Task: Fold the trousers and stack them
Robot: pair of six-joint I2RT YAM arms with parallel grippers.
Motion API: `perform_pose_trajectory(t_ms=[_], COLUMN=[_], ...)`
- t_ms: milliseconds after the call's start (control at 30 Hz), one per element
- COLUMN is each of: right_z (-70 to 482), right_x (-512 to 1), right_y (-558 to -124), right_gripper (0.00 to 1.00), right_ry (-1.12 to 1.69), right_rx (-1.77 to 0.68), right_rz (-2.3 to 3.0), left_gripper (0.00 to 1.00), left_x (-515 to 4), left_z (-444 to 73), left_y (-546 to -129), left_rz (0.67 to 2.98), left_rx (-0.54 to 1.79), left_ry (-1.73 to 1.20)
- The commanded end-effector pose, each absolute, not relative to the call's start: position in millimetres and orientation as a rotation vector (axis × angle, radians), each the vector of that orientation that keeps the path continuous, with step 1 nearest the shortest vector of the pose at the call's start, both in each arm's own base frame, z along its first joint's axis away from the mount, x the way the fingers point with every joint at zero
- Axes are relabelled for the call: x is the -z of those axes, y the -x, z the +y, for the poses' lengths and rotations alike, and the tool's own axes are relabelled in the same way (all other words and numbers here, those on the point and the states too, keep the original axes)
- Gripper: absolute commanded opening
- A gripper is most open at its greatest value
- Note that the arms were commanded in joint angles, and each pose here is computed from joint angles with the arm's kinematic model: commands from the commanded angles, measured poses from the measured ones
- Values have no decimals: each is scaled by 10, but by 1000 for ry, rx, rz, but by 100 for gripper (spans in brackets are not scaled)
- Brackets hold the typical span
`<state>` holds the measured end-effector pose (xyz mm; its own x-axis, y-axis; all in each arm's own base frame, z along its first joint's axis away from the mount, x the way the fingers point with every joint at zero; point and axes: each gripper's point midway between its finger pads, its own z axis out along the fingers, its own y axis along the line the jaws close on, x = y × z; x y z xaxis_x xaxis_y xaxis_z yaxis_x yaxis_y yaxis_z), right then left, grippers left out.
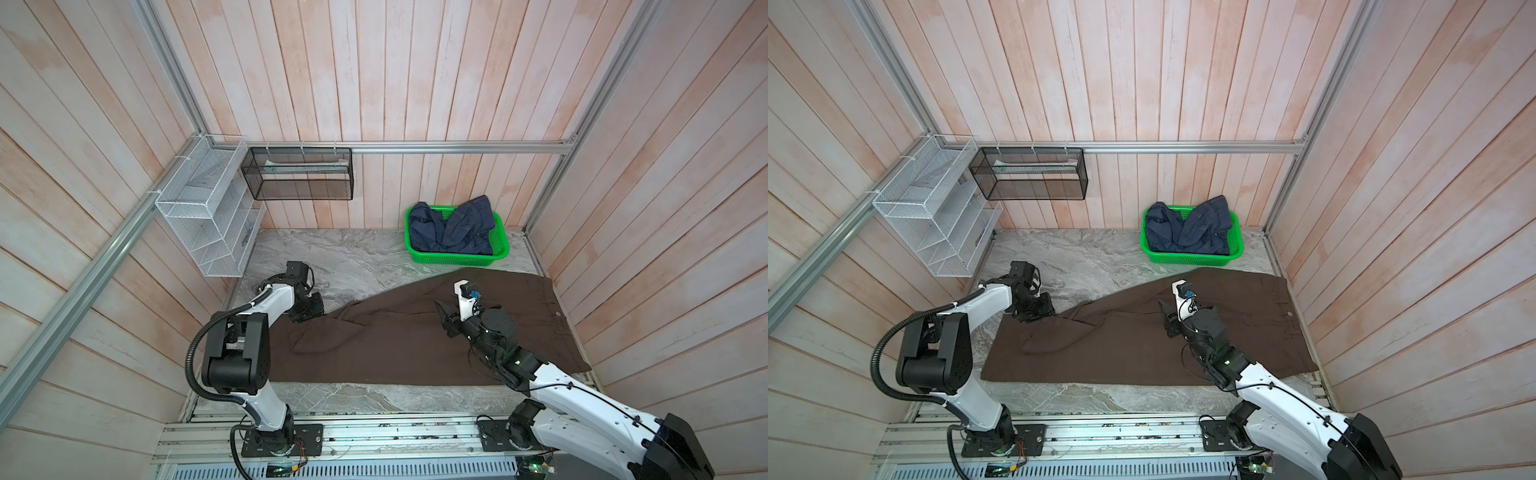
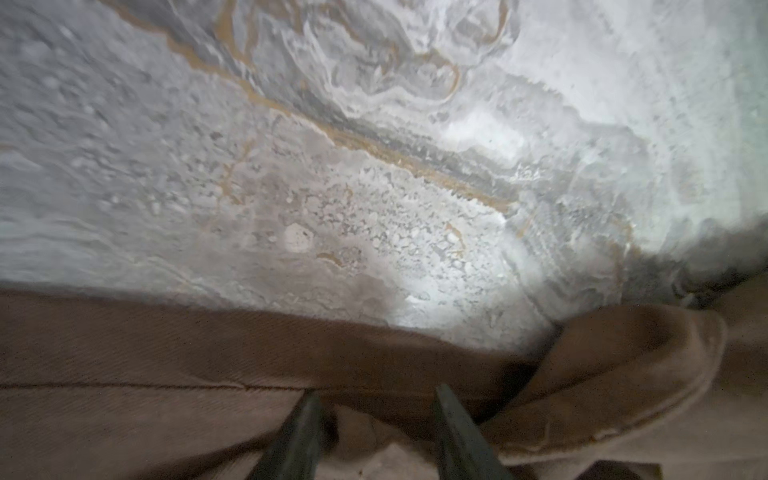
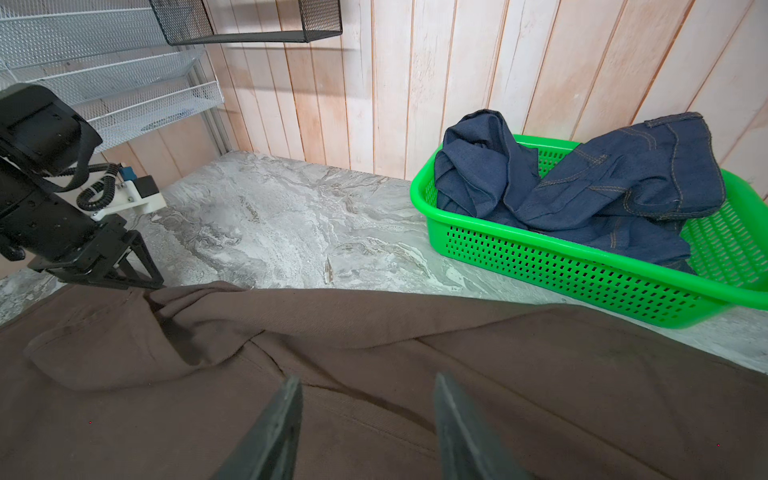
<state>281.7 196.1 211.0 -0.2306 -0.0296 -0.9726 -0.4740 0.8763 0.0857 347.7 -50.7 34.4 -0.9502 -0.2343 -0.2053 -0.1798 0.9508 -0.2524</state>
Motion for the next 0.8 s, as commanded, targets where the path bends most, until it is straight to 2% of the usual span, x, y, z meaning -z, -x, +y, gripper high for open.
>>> perform_pose_trajectory(t_ms=[0,267,433,633,767], right_z=[1969,1997,2008,2009,2009], right_x=[-2216,-2205,-2202,-2210,-2211], right_y=[-2847,-2850,-2853,-2845,-2851], right_gripper=[52,52,51,51,51], right_ry=[378,382,379,383,383], right_rx=[-434,-446,-455,-457,-454], right_rz=[1749,1752,1753,1751,1749], left_gripper=[39,15,2,0,0], left_x=[-324,-552,-522,-690,-1214], left_z=[-593,-604,-574,-483,-341], left_y=[-3441,-3341,-3278,-3281,-3430], left_rz=[2866,2821,2838,2807,2652], left_rx=[428,445,420,343,239], left_ry=[273,258,260,287,310])
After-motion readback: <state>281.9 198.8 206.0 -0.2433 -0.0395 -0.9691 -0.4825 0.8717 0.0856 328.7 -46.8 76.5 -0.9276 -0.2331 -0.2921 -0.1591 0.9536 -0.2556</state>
